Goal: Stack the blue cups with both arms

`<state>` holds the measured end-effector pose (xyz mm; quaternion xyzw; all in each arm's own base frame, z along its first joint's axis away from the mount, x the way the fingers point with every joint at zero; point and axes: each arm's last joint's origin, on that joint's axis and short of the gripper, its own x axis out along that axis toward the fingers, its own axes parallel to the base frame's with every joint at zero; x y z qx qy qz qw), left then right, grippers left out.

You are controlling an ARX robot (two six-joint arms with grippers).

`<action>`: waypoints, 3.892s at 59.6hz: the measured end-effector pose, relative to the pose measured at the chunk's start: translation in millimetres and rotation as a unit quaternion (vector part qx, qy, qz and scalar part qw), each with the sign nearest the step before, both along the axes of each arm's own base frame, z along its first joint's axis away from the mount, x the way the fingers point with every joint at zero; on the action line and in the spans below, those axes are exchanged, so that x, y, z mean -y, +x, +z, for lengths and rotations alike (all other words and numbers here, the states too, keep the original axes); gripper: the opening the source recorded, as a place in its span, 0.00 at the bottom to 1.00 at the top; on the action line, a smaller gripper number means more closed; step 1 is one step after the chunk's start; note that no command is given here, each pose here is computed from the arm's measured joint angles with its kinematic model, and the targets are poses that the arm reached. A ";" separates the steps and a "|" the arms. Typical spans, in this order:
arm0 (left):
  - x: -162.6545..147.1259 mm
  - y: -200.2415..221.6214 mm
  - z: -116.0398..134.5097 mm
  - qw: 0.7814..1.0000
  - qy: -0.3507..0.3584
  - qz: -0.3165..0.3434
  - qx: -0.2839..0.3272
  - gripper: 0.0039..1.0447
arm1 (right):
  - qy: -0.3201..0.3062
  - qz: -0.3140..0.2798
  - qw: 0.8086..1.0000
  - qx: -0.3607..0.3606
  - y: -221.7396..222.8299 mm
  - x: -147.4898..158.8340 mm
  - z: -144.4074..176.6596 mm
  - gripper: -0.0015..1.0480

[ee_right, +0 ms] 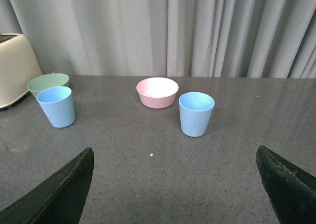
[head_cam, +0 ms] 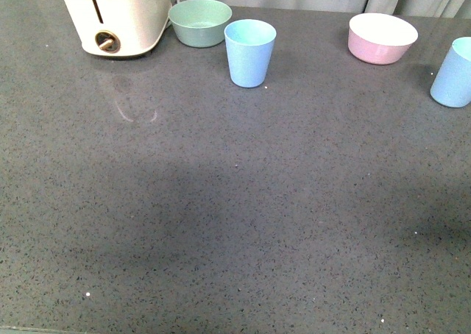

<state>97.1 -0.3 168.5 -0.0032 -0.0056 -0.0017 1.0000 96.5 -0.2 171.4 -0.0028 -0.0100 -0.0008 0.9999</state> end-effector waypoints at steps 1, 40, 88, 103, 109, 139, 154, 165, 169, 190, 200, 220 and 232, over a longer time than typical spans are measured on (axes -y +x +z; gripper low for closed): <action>0.0 0.0 0.0 1.000 0.000 0.000 0.000 0.92 | 0.000 0.000 1.000 0.000 0.0 0.0 0.0 0.91; 0.0 0.1 -0.1 1.000 0.000 -0.001 -0.001 0.92 | 0.000 0.000 1.000 0.000 0.0 0.0 0.0 0.91; 114.8 267.5 32.1 0.931 -0.088 -0.107 -0.338 0.92 | 0.000 0.000 1.000 0.000 0.0 0.0 0.0 0.91; 170.1 307.8 20.9 0.920 -0.075 -0.114 -0.367 0.92 | 0.000 0.000 1.000 0.000 0.0 0.0 0.0 0.91; 180.6 319.5 15.3 0.916 -0.071 -0.108 -0.379 0.92 | 0.000 0.000 1.000 0.000 0.0 0.0 0.0 0.91; 208.6 374.4 3.6 0.899 -0.100 -0.088 -0.417 0.92 | 0.000 0.000 1.000 0.000 0.0 0.0 0.0 0.91; 201.8 406.6 -15.8 0.891 -0.110 -0.062 -0.437 0.92 | 0.000 0.000 1.000 0.000 0.0 0.0 0.0 0.91; 200.6 414.9 -31.5 0.883 -0.112 -0.052 -0.452 0.92 | 0.000 0.000 1.000 0.000 0.0 0.0 0.0 0.91; 202.5 416.9 -38.7 0.879 -0.114 -0.047 -0.461 0.92 | 0.000 0.000 1.000 0.000 0.0 0.0 0.0 0.91; 224.6 417.1 -39.6 0.871 -0.119 -0.057 -0.474 0.49 | 0.000 0.000 1.000 0.000 0.0 0.0 0.0 0.91; 228.9 413.2 -42.3 0.869 -0.119 -0.058 -0.478 0.26 | 0.000 0.000 1.000 0.000 0.0 0.0 0.0 0.91; 235.7 399.3 -35.2 0.855 -0.143 -0.031 -0.498 0.02 | 0.000 0.000 1.000 0.000 0.0 0.0 0.0 0.91; 243.4 391.5 -10.1 0.864 -0.156 -0.035 -0.477 0.02 | 0.001 0.000 1.000 0.000 0.0 0.0 0.0 0.91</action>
